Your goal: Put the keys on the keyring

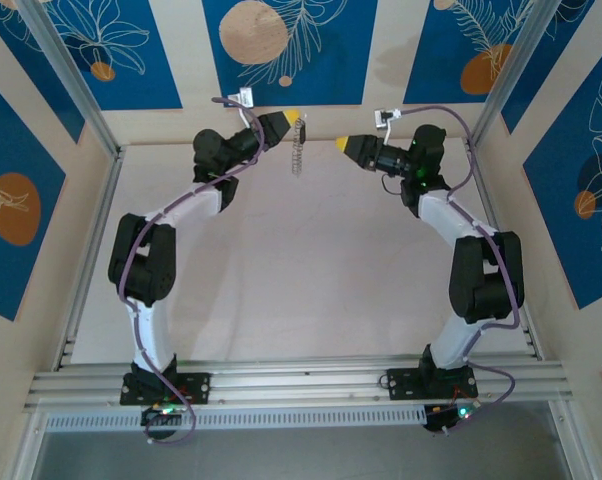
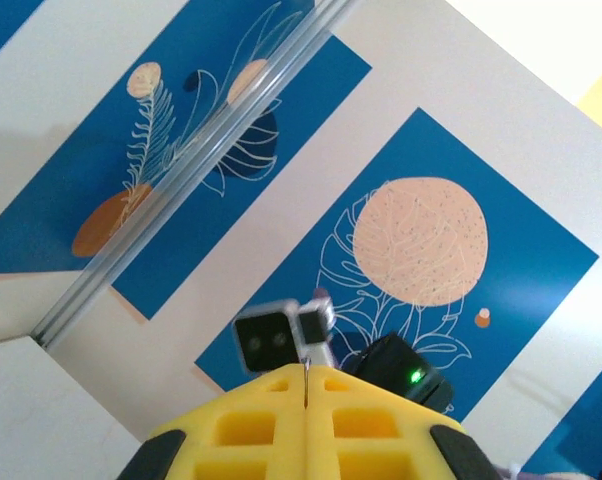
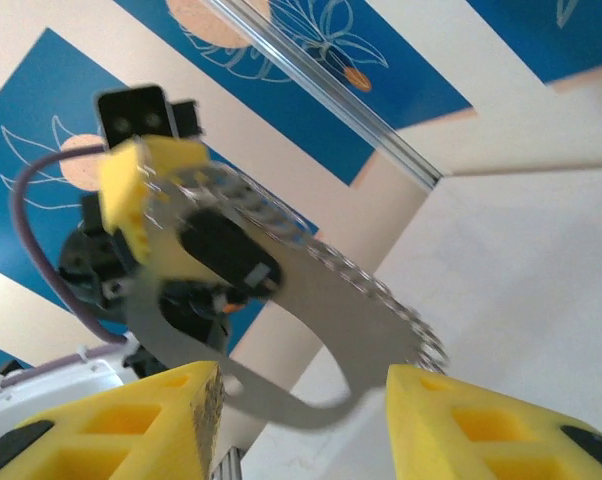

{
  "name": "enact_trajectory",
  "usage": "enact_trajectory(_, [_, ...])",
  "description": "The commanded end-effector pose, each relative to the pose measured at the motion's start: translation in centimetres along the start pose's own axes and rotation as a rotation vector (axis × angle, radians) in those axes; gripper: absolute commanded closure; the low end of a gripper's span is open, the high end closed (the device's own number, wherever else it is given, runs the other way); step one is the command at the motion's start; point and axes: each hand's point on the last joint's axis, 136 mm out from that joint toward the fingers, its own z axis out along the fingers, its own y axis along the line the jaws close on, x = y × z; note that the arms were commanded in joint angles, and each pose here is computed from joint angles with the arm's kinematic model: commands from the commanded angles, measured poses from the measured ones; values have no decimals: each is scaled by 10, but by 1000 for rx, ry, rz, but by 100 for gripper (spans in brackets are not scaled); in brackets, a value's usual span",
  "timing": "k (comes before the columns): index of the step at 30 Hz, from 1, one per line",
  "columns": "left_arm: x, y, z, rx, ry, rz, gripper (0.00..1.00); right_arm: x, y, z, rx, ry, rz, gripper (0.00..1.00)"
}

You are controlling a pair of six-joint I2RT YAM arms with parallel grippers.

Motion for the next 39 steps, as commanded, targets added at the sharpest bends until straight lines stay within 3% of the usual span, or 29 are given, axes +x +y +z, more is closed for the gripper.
enact_trajectory(1, [-2, -24, 8, 85, 4, 42, 100, -22, 30, 8, 0, -51, -64, 53])
enact_trajectory(7, [4, -28, 11, 98, 20, 37, 100, -36, 49, 21, -24, -71, -93, 53])
enact_trajectory(21, [9, -39, 16, 122, 41, 38, 100, -38, 53, 40, -59, -53, -87, 54])
enact_trajectory(39, [15, -45, 25, 130, 58, 46, 100, -30, 58, 47, -88, -8, -90, 74])
